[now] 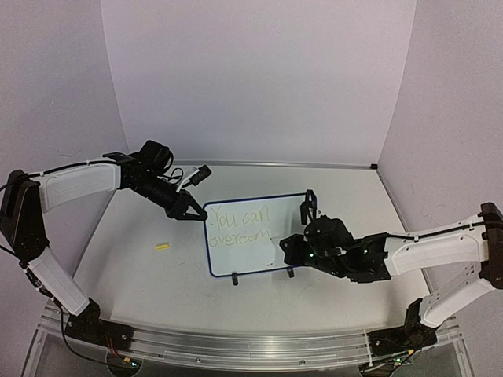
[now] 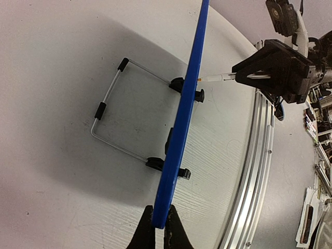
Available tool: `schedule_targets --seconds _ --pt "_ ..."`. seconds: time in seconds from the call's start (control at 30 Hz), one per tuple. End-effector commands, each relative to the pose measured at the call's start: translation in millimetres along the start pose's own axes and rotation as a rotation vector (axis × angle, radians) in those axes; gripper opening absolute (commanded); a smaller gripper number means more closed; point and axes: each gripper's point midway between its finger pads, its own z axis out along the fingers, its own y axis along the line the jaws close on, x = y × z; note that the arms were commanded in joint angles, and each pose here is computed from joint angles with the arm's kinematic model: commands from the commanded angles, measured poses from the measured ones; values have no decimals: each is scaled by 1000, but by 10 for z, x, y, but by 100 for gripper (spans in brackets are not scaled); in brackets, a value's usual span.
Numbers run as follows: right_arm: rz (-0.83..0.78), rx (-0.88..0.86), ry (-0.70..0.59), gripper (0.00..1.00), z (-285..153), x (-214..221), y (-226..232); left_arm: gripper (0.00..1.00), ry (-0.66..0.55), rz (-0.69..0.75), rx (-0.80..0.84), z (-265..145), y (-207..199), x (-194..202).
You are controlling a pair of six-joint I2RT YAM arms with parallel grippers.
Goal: Write a sentence on the whiteboard
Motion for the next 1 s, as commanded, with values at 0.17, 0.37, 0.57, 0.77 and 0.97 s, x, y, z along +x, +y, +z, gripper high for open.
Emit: schedule_targets --seconds 0.17,0.37,0.57,0.77,0.97 --pt "-8 -15 -54 0 -149 -203 21 0 56 10 -74 30 140 99" --pt "-8 -35 -74 0 -218 -278 60 0 57 10 -76 33 146 102" --pt "-18 -27 -55 0 -128 -234 89 0 56 11 -76 29 143 99" --pt "-25 -12 -60 0 -79 -246 99 0 56 11 -76 30 144 100" --pt "-34 -5 -56 0 -24 -237 118 0 57 10 -76 32 146 103"
